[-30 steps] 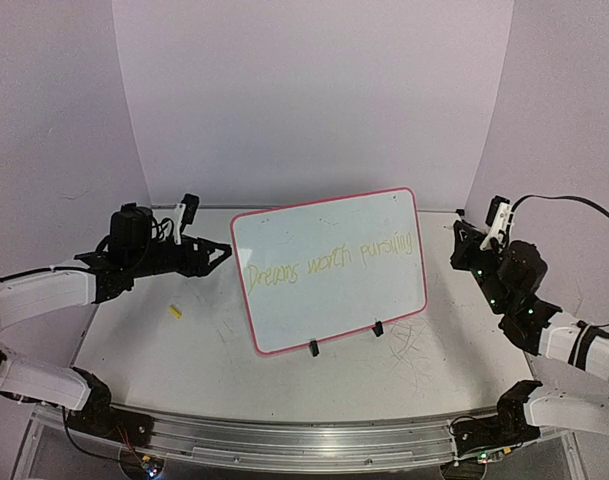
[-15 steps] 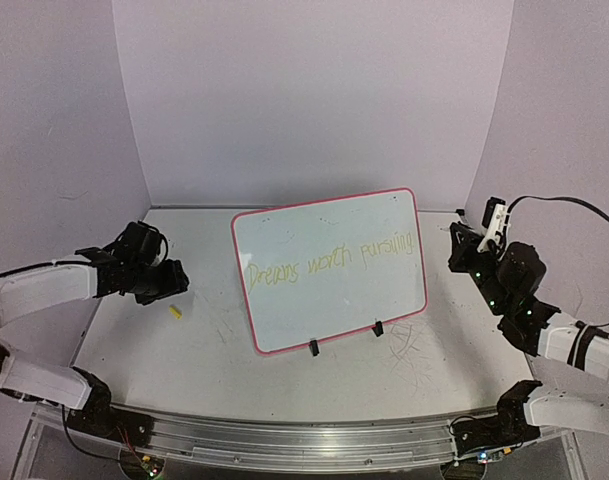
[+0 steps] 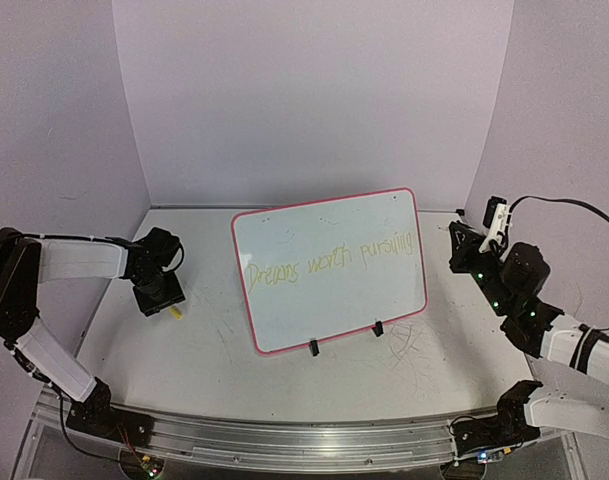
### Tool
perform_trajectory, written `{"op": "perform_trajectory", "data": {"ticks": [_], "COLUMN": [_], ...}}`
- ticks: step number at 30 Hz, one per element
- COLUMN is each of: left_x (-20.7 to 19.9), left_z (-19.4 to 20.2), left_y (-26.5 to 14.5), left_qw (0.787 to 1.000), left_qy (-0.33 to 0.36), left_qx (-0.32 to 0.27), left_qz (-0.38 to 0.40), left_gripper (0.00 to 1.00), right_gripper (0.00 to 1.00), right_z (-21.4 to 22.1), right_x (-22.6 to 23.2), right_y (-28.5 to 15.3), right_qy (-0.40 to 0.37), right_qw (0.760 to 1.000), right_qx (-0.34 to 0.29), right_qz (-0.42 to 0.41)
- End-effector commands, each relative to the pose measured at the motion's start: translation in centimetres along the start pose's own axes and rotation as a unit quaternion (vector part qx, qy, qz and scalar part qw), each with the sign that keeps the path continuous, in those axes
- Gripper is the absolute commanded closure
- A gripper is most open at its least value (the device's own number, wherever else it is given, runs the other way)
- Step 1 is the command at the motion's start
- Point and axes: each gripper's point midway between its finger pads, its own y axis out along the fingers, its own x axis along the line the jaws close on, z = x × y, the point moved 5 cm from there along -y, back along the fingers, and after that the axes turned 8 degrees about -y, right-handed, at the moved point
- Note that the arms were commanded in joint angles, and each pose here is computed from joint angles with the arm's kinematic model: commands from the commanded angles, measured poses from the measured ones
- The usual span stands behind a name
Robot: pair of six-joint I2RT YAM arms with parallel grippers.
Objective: Write a sentence on the whiteboard
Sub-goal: Pick up the pen cap from the corner of the board.
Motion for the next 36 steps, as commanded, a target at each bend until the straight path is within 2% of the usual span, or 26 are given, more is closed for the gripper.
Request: {"op": "perform_trajectory", "data": {"ticks": [1,5,8,11,23,36], "left_x": [-0.7,-0.6,-0.5,-0.3,0.0,1.3], "left_z": [-0.4,0.1,0.6,1.1,2.5,4.7], "left_y": [0.2,1.5,2.7,3.6,4.1,5.1], "left_qw": [0.999,0.998,0.998,0.998,0.998,0.994], "left_qy": [-0.048,-0.059,-0.057,-0.054,-0.038,-0.018], "left_qx": [-0.004,0.006,0.019,0.028,0.035,0.060], "left_qz": [0.006,-0.009,-0.024,-0.034,-0.048,-0.085], "left_gripper": [0.45,0.46,0.54,0.57,0.71,0.73], "right_gripper": [1.00,1.00,1.00,1.00,1.00,1.00], "right_z": [-0.7,-0.7,-0.8,-0.7,-0.6,-0.8], "right_x": [0.0,0.1,0.1,0.0,-0.2,-0.4], "right_y": [-0.4,-0.4,-0.4,-0.5,-0.5,-0.7], "right_qy": [0.003,0.004,0.005,0.005,0.005,0.005], "right_qw": [1.000,1.000,1.000,1.000,1.000,1.000], "right_qx": [-0.015,-0.015,-0.016,-0.016,-0.016,-0.020], "right_qz": [-0.006,-0.008,-0.007,-0.007,0.000,0.007]}}
